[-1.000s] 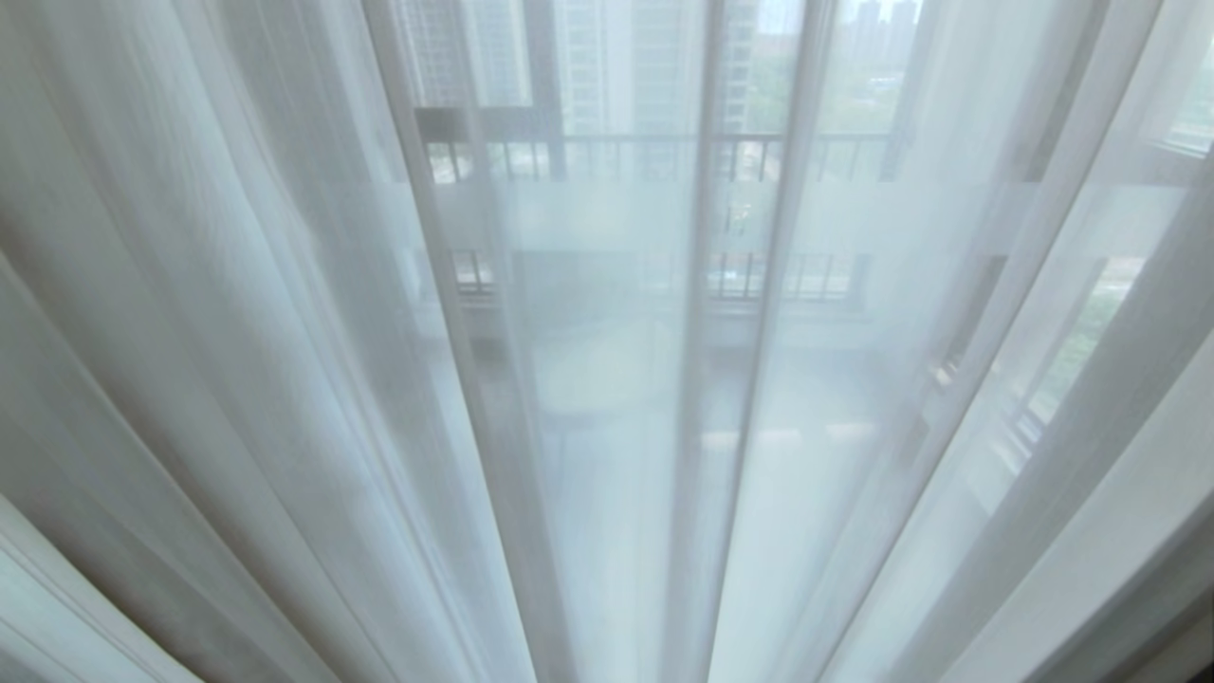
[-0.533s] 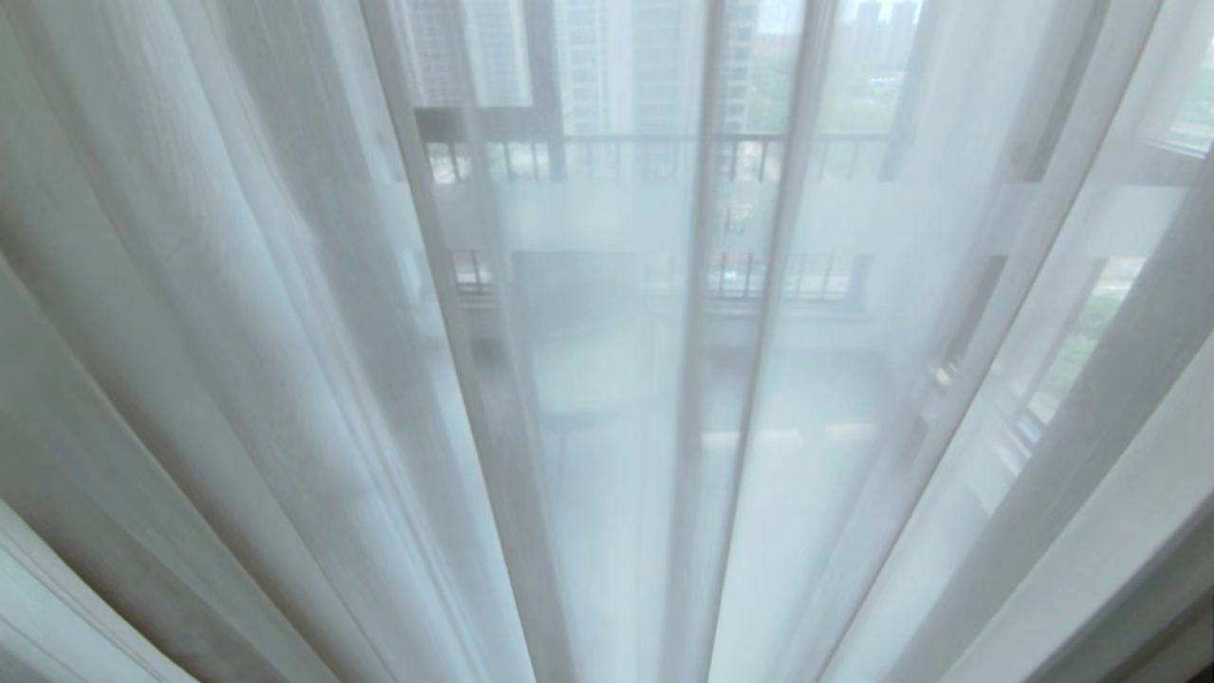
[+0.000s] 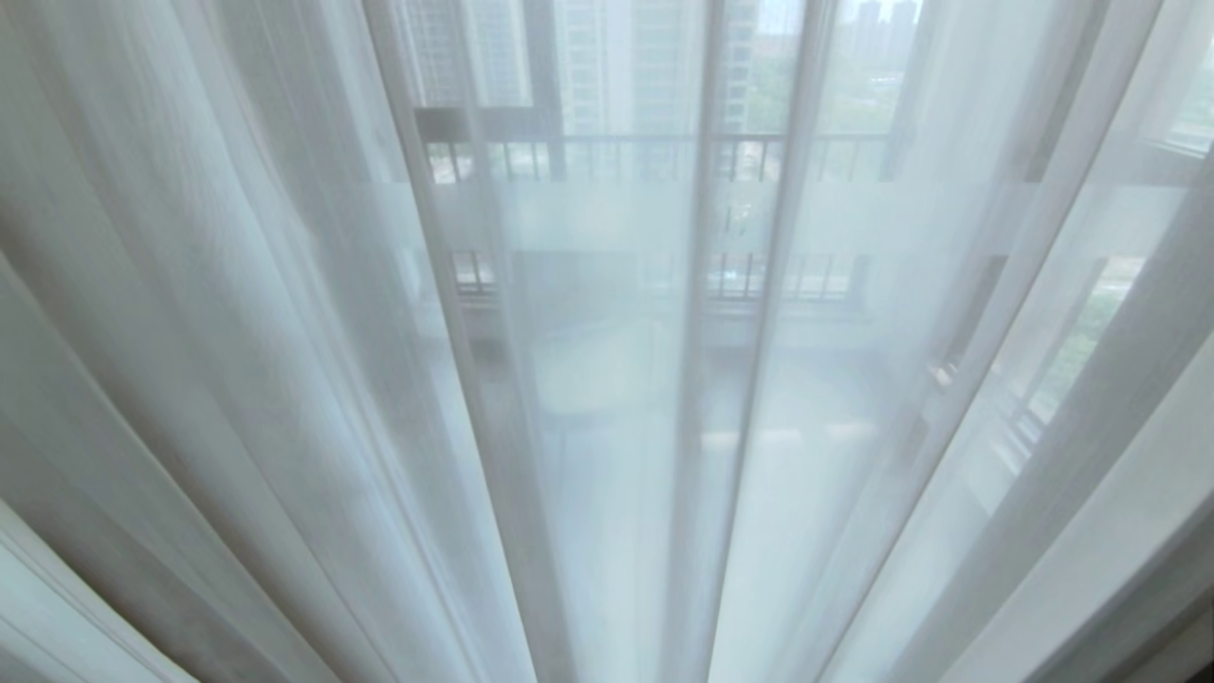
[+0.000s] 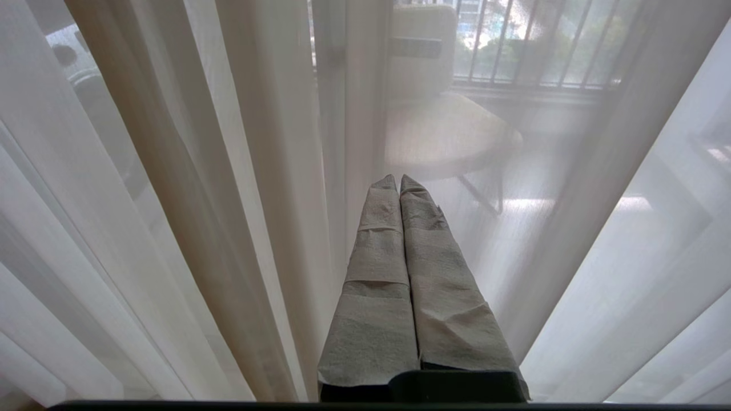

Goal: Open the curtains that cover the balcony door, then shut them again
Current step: Close the outer curtains on both sides

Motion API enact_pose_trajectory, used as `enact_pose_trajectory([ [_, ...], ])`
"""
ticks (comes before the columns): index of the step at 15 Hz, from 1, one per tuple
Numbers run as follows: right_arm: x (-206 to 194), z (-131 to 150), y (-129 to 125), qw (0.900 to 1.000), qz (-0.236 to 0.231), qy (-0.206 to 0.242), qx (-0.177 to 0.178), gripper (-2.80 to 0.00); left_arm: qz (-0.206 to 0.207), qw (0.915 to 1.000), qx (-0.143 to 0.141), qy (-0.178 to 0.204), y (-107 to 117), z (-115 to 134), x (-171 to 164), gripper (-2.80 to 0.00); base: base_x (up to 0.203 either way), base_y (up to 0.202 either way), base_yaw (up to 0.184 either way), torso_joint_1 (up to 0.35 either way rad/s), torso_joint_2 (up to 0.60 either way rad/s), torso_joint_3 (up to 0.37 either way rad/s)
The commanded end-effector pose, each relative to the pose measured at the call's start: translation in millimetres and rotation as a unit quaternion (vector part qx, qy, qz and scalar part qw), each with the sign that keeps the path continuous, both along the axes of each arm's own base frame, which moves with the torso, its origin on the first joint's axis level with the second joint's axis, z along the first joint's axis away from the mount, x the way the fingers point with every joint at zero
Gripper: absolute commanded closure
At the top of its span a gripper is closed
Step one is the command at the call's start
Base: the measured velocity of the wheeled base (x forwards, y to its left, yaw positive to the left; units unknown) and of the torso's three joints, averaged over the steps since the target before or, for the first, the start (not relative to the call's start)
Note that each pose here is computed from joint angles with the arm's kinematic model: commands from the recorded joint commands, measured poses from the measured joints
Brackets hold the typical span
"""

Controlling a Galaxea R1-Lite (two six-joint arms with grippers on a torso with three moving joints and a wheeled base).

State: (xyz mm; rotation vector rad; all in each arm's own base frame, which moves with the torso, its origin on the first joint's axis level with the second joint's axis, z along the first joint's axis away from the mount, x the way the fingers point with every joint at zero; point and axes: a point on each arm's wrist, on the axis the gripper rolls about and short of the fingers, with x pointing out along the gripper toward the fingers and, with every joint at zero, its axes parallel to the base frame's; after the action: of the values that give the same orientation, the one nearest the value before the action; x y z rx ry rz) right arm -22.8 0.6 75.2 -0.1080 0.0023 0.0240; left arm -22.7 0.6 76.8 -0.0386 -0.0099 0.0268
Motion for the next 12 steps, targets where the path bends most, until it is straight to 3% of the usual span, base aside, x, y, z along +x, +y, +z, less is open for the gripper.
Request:
enact_pose_trajectory([
  [1, 0.0, 0.0, 0.0, 1.0, 0.0, 0.0, 0.0, 0.0, 0.0, 1.0, -0.001, 0.0, 0.0, -0.2, 0.0, 0.0, 0.0, 0.0, 0.0, 0.0, 0.0, 0.0],
  [12, 0.0, 0.0, 0.0, 1.0, 0.0, 0.0, 0.0, 0.0, 0.0, 1.0, -0.001, -0.001, 0.0, 0.2, -0.1, 0.0, 0.0, 0.0, 0.0, 0.0, 0.0, 0.0],
])
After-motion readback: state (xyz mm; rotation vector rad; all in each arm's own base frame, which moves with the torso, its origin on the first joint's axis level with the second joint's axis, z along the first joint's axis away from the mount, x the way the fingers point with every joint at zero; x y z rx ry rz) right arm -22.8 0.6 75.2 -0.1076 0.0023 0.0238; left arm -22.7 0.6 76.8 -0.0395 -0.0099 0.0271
